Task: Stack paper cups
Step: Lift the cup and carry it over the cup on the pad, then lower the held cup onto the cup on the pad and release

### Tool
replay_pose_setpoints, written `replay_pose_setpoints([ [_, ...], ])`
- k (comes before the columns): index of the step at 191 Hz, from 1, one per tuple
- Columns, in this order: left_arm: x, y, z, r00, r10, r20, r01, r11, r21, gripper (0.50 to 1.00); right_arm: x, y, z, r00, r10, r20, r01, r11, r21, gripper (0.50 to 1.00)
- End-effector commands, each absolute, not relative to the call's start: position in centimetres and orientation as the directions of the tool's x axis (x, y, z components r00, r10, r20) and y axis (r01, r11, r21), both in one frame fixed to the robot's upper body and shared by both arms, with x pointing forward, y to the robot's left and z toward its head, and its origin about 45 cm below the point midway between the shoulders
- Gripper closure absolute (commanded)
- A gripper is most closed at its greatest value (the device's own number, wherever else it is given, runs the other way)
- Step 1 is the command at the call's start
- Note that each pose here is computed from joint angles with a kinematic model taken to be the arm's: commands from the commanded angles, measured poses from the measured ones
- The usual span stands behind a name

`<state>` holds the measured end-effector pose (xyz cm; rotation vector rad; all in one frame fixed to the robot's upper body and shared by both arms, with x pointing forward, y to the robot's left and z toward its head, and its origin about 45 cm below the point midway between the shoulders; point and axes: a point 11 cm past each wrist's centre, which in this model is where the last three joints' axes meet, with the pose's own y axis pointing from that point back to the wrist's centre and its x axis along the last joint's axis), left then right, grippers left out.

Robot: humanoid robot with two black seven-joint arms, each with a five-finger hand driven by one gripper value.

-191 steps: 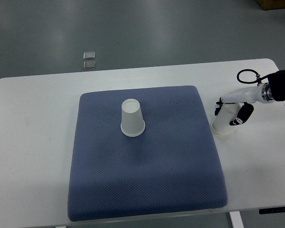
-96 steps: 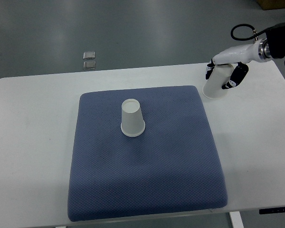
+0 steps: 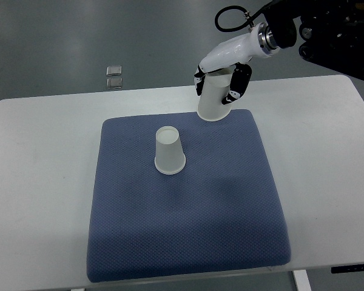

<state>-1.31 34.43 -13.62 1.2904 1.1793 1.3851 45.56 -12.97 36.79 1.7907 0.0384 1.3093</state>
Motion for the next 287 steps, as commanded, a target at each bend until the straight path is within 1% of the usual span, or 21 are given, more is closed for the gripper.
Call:
replay_pose_setpoints([
  [1, -1.3, 34.4, -13.6, -0.073, 0.984, 0.161, 0.002, -0.161, 0.987, 0.500, 45.2, -11.6, 37.4, 0.443, 0.501, 0.743, -0.424, -0.613, 0.666, 0.832],
  [38, -1.3, 34.4, -13.6, -0.073, 0.984, 0.161, 0.002, -0.161, 0.987, 0.500, 44.3, -8.6, 38.2, 0.431, 0.517, 0.739, -0.380, -0.639, 0.669, 0.830],
  [62, -1.3, 34.4, -13.6, -0.073, 0.984, 0.161, 0.002, -0.161, 0.987, 0.500, 43.4, -6.6, 37.2, 0.429, 0.542, 0.723, -0.333, -0.649, 0.684, 0.828],
  [79, -1.3, 34.4, -13.6, -0.072, 0.984, 0.161, 0.002, -0.161, 0.987, 0.500, 43.1, -5.9, 36.5, 0.432, 0.548, 0.716, -0.316, -0.652, 0.690, 0.828],
  [102, -1.3, 34.4, -13.6, -0.073, 0.984, 0.162, 0.002, -0.163, 0.987, 0.500, 43.3, -6.1, 35.3, 0.453, 0.539, 0.710, -0.315, -0.648, 0.693, 0.828],
  [158, -1.3, 34.4, -13.6, -0.072, 0.984, 0.161, 0.002, -0.161, 0.987, 0.500, 43.6, -5.7, 34.6, 0.463, 0.529, 0.711, -0.316, -0.651, 0.690, 0.824],
  [245, -1.3, 34.4, -13.6, -0.073, 0.984, 0.161, 0.002, -0.161, 0.987, 0.500, 43.6, -4.0, 33.8, 0.456, 0.527, 0.717, -0.310, -0.661, 0.683, 0.822],
  [287, -1.3, 34.4, -13.6, -0.072, 0.984, 0.161, 0.002, -0.161, 0.987, 0.500, 44.1, -3.8, 33.7, 0.450, 0.512, 0.732, -0.331, -0.666, 0.669, 0.820],
])
